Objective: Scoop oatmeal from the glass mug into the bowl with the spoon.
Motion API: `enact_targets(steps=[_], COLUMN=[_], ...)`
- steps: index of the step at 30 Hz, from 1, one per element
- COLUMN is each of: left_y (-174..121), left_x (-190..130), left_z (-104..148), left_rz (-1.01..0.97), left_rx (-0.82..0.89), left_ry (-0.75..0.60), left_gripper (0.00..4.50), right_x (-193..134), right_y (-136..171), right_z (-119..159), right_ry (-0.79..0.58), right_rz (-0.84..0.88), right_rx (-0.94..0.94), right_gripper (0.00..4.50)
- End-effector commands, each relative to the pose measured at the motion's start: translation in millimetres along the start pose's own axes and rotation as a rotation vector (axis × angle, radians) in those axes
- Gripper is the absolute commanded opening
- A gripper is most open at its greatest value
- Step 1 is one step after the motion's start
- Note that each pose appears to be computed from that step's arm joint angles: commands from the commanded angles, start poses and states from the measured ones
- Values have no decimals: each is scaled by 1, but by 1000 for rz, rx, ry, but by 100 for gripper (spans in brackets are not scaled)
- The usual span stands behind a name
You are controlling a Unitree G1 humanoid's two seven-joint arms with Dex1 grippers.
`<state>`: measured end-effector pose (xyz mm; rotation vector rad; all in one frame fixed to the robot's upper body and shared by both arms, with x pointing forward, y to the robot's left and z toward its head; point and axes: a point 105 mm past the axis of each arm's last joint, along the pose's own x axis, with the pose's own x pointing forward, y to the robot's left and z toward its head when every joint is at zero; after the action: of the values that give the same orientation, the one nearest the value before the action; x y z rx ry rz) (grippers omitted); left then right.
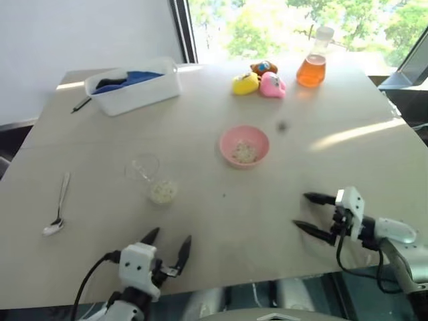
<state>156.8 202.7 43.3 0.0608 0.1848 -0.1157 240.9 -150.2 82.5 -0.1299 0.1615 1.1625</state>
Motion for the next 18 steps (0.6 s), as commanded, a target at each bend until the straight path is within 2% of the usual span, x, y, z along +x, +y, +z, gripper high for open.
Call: enact_targets(steps=[1,6,10,18], left_y=[48,68,95,150], left_x=[-4,11,15,7], left_z=[15,48,63,89], left_rz=[196,245,303,299], left_rx=[10,12,15,16], left_ry=[-36,-106,-84,4], left_gripper=[443,443,443,443], right_x=[13,20,23,22], right_y=[21,44,57,55], right_z=[41,68,88,83], right_ry=[-61,-73,-96,-63], right_rz=[167,319,397,384], right_rx=[-51,-42,-55,-101], right_gripper=[450,450,450,450])
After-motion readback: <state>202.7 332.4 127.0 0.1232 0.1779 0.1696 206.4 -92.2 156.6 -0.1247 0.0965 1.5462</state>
